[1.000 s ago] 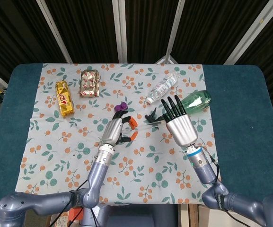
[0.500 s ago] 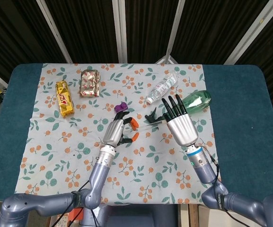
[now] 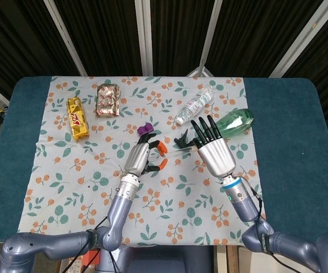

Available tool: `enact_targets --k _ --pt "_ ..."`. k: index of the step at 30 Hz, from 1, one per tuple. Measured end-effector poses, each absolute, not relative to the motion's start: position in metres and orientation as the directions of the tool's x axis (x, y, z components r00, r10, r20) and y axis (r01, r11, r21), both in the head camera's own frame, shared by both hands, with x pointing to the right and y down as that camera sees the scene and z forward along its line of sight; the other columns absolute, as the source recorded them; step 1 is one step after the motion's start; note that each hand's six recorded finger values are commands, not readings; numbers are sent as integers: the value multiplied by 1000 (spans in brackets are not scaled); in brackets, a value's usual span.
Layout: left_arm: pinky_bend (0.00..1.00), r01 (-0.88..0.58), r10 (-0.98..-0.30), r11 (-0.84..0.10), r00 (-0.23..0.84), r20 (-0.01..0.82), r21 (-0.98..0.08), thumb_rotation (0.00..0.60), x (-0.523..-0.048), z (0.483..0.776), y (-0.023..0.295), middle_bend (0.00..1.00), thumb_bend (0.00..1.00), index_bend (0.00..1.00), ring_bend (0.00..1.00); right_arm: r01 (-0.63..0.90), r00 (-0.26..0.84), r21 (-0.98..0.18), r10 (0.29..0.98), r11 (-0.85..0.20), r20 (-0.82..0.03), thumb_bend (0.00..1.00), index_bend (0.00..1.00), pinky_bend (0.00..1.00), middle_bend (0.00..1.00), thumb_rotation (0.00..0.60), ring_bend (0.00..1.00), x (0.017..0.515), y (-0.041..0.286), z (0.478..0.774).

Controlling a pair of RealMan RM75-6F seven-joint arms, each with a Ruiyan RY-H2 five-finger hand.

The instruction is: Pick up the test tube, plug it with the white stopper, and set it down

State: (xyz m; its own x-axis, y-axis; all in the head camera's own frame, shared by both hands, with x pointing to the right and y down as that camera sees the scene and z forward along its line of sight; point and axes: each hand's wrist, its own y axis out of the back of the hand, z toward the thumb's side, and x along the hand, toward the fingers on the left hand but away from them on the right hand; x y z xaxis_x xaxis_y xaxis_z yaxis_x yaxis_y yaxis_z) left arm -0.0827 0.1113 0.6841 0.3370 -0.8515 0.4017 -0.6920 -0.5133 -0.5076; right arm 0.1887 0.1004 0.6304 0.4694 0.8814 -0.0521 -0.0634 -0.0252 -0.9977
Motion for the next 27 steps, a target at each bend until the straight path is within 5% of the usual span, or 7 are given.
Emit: enact_targets --k 7,15,27 --pt "0 -691 -851 -515 339 401 -508 600 -83 684 112 545 598 692 126 -60 469 -998 881 -31 -55 415 566 0 152 600 52 188 102 631" --pt "0 -693 -851 -515 340 401 -505 600 -82 685 113 545 599 692 126 -73 466 -996 882 -44 -73 414 182 0 107 600 42 190 103 633" --pt "0 -697 -854 -512 346 389 -502 600 -84 683 112 545 599 692 126 -87 448 -994 889 -59 -92 415 72 0 59 600 10 194 101 633"
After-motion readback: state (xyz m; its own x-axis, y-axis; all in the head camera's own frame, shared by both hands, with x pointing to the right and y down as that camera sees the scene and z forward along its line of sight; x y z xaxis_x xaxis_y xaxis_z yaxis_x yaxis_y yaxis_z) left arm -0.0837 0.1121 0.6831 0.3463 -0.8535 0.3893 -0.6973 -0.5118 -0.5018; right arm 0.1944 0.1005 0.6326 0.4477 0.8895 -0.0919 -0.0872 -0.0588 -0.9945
